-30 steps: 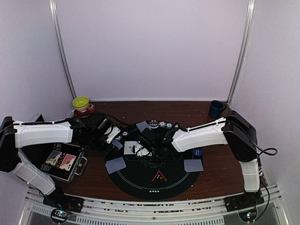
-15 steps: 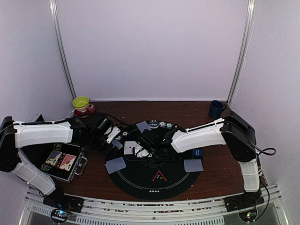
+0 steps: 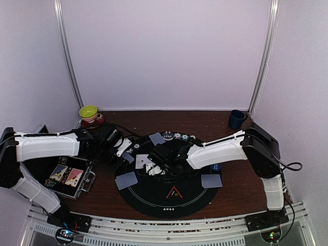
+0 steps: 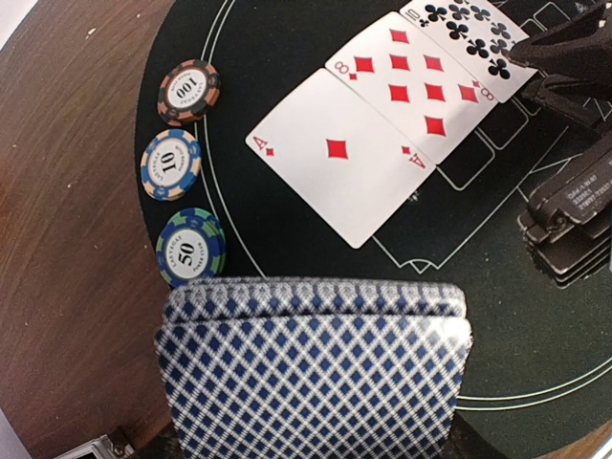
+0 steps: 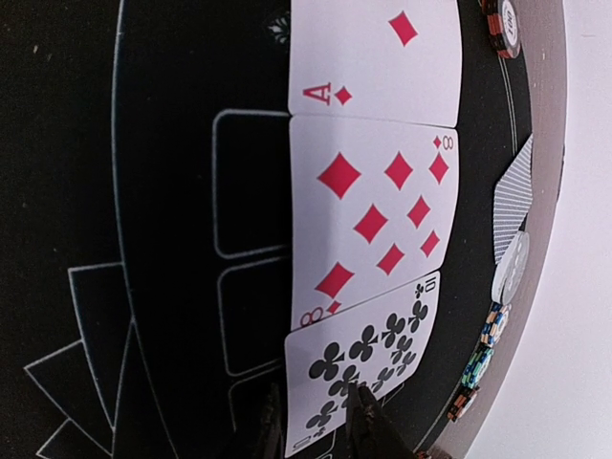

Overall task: Distribute texas hold em gaming equipment
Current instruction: Flop the poker card in the community card area.

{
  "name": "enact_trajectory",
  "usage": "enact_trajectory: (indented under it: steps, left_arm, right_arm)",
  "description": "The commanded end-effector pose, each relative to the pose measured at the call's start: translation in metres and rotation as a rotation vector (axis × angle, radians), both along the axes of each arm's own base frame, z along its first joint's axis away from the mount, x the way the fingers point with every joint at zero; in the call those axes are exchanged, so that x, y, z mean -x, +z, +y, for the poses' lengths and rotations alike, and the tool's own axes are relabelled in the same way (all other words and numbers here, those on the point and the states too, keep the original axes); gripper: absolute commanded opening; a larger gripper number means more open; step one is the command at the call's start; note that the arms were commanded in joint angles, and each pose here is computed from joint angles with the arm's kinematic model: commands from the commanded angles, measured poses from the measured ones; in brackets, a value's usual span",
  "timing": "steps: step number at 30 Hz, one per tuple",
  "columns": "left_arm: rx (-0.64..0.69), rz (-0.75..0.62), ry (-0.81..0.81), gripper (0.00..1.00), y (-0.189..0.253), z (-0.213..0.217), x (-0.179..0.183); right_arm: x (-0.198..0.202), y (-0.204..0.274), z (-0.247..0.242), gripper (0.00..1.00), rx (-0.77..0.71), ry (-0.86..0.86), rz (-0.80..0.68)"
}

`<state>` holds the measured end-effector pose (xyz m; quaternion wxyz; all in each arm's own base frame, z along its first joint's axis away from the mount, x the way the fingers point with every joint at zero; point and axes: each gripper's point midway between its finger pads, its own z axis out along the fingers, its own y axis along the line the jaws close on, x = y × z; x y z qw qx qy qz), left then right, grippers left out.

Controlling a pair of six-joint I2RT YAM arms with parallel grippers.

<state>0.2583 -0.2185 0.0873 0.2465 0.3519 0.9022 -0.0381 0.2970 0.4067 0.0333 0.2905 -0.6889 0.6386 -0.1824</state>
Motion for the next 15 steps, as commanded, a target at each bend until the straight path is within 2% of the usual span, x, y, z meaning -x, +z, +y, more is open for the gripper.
enact_trajectory:
  steps: [1,5,8,12,15]
  left_arm:
    - [0.034,-0.029,0.003,0.65,0.008,-0.003,-0.005]
    - [0.036,-0.030,0.002,0.65,0.008,-0.003,-0.005]
    - [0.035,-0.032,0.001,0.65,0.009,-0.003,-0.005]
    - [0.036,-0.032,0.003,0.65,0.009,-0.003,-0.005]
    - [0.037,-0.032,0.003,0.65,0.009,-0.003,-0.005]
  right_arm:
    - [0.005,0.014,-0.004,0.27,-0.004,0.010,-0.012]
    - [0.003,0.022,-0.011,0.30,0.008,0.000,-0.042]
    - [0.004,0.032,-0.014,0.37,0.005,-0.003,-0.044]
    - [0.014,0.057,-0.010,0.45,-0.075,0.001,0.005]
    - [0.024,0.073,-0.013,0.56,-0.128,0.002,0.048]
